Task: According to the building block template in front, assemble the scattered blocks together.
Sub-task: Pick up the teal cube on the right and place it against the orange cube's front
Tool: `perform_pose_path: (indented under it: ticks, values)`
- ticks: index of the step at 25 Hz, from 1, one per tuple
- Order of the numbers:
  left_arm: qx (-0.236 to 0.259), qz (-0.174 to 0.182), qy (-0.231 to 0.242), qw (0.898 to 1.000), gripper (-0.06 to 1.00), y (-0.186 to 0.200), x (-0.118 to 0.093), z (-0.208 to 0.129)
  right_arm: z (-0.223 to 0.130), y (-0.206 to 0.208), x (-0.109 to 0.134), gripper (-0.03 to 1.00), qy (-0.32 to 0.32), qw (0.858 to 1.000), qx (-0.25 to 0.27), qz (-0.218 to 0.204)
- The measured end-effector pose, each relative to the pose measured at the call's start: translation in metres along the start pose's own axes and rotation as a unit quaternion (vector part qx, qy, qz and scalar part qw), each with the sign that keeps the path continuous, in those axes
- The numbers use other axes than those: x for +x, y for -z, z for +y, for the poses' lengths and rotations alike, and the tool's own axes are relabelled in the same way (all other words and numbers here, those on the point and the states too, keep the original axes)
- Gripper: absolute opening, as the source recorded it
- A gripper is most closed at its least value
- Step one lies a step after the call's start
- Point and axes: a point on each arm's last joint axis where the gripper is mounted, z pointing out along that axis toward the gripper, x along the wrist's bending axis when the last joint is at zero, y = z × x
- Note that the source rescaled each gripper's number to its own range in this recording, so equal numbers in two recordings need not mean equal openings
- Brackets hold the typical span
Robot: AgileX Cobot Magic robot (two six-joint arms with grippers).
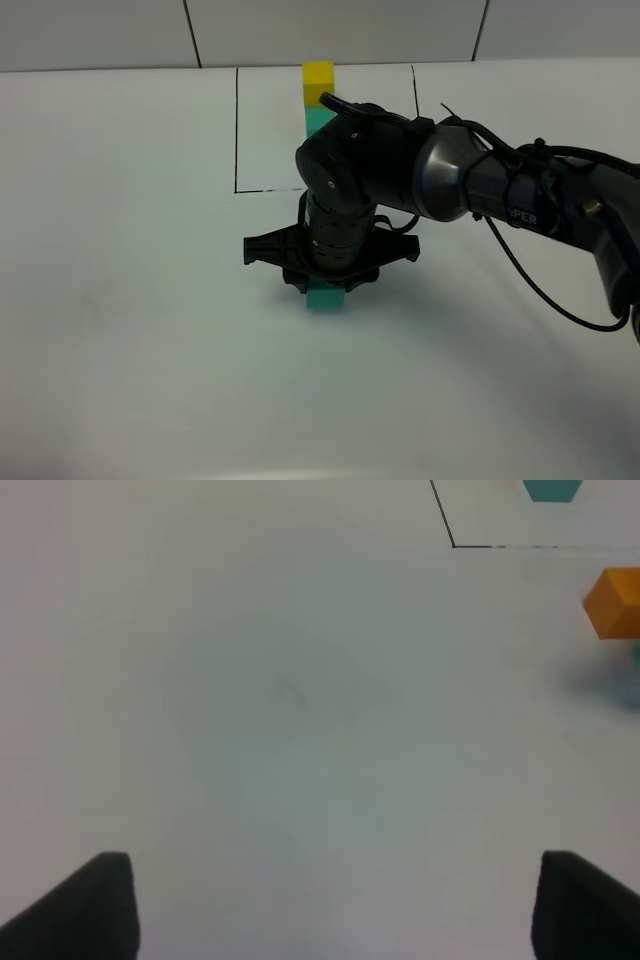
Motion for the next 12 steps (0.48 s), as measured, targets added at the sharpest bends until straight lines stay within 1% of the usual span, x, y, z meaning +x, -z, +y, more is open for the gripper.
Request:
perform_pose_path:
  ticks: [4,8,12]
  values:
    - [0.0,0.0,0.0,1.0,0.76,0.0,0.0,0.0,0.002,-0.008,0.008,0.02,0.004,1.0,0.004,-0.004]
    - [0.0,0.0,0.0,1.0,0.76,0.0,0.0,0.0,0.003,-0.015,0.008,0.02,0.001,1.0,0.008,-0.011]
    - [0.0,0.0,0.0,1.0,0.76,0.0,0.0,0.0,0.004,-0.021,0.005,0.02,-0.005,1.0,-0.001,-0.028]
